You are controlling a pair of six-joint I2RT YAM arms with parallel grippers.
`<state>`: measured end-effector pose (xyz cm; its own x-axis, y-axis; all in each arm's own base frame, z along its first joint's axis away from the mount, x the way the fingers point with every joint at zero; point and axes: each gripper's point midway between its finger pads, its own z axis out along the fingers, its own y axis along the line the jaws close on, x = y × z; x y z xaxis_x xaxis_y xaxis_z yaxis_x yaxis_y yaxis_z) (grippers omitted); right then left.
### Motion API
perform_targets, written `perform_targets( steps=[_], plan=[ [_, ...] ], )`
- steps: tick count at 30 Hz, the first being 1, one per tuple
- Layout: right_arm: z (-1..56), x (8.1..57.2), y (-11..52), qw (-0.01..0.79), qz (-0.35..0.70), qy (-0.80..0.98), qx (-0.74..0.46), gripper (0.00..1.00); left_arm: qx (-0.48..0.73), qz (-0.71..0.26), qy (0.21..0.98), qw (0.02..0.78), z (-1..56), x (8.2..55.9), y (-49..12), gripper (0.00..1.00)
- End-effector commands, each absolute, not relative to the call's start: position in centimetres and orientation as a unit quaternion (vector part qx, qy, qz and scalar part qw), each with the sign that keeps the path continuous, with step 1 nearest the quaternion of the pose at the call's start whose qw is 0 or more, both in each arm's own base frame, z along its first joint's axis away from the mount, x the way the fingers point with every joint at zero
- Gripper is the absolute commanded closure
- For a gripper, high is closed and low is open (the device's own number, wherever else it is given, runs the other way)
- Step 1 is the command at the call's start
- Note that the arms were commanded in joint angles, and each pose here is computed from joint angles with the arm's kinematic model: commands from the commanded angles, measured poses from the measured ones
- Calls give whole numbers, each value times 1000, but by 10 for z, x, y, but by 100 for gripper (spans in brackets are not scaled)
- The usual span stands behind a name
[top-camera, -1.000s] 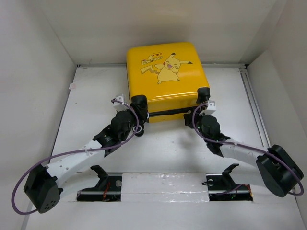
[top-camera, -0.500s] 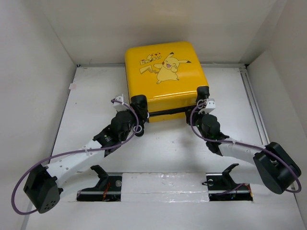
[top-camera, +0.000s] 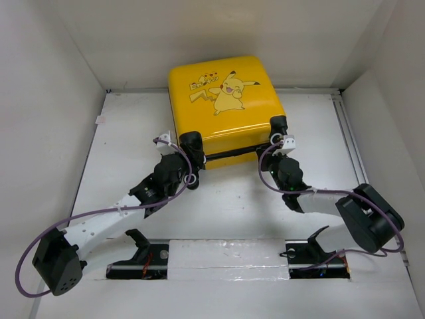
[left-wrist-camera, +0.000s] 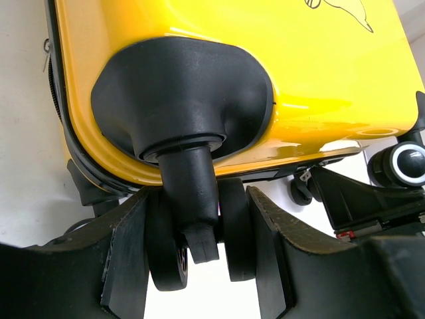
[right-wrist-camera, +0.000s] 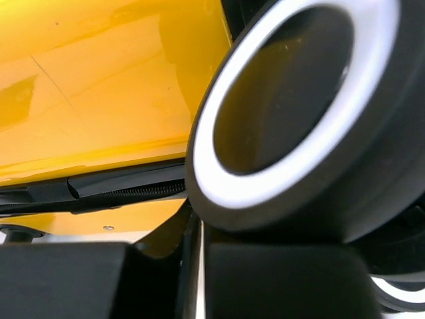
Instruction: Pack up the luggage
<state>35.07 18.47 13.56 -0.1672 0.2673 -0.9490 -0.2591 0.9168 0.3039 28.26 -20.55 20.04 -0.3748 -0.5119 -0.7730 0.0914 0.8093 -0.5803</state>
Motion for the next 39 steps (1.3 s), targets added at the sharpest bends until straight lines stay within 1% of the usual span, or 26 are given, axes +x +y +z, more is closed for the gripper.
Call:
perform_targets(
  steps=[1,2,6,11,12,15,16,18,22,25,26,28,29,30,32,33,34,35,39],
  plan=[
    [198,362,205,700,267,662,-3,97,-62,-361,750,551,244,259,-237,100],
    [200,362,205,701,272,659,1,100,-62,-364,747,553,248,260,-237,100],
    [197,358,212,694,291,658,-6,100,-63,-366,745,554,247,260,-237,100],
    [180,337,228,676,328,659,-8,100,-59,-364,750,549,245,262,-242,100],
    [175,335,224,676,323,662,-4,97,-60,-368,746,552,248,263,-243,100],
    [170,340,216,672,314,670,19,66,-60,-369,745,552,250,262,-242,100],
    [164,339,218,666,312,678,14,53,-60,-369,745,552,252,262,-242,100],
    [164,344,212,667,313,676,19,48,-60,-369,745,552,250,260,-240,100],
    [175,353,210,681,318,660,7,48,-60,-369,744,553,249,258,-238,100],
    [182,359,207,690,313,653,1,54,-62,-364,747,553,247,259,-237,100],
    [182,359,208,689,316,653,-2,63,-65,-375,735,561,257,259,-237,100],
    [182,361,204,691,311,653,2,68,-64,-372,739,559,251,259,-236,100],
    [186,363,203,692,315,649,-1,73,-64,-370,741,557,253,260,-237,100],
    [182,364,204,689,313,653,-2,83,-63,-367,744,555,250,260,-237,100],
    [178,362,207,684,318,657,-11,87,-64,-371,739,559,254,260,-238,100],
    [182,362,207,688,321,651,-10,93,-64,-369,742,557,250,260,-237,100],
    [182,363,208,688,325,649,-7,97,-64,-369,742,557,250,260,-237,100],
    [182,363,208,688,325,649,-7,100,-64,-369,741,557,252,261,-239,100],
    [184,357,218,685,342,643,-23,100,-64,-370,741,557,250,261,-239,100]
  ],
)
